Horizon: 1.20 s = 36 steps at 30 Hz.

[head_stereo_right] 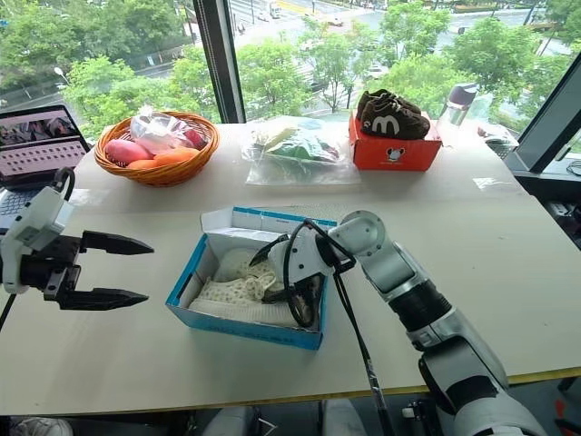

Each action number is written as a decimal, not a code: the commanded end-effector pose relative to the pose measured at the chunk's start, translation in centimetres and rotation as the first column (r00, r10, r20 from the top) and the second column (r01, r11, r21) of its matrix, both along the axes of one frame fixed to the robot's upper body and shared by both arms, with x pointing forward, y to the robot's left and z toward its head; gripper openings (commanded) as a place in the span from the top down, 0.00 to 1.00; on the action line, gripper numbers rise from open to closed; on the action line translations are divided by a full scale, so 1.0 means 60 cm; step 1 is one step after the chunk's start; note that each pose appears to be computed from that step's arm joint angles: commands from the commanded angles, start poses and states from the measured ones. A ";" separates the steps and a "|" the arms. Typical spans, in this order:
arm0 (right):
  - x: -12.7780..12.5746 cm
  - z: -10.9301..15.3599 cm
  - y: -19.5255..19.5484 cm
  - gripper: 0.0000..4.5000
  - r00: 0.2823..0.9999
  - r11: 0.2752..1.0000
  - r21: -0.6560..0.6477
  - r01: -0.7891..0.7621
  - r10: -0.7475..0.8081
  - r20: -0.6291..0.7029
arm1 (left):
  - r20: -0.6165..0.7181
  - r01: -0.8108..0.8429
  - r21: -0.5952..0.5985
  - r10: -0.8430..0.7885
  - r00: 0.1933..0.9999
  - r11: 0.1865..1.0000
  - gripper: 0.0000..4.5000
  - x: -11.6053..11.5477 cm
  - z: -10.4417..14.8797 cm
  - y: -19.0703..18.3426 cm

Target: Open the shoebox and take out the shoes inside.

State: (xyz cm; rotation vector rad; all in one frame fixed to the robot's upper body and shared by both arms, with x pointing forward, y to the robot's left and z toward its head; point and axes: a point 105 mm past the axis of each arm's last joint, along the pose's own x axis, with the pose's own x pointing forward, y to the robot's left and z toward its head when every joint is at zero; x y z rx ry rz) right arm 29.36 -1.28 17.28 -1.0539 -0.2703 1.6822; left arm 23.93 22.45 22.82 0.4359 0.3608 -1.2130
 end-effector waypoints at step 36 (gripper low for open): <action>0.026 0.083 -0.003 0.99 0.990 0.959 0.245 0.141 -0.142 -0.013 | 0.051 0.014 0.044 -0.016 0.999 0.999 0.00 0.018 0.011 -0.009</action>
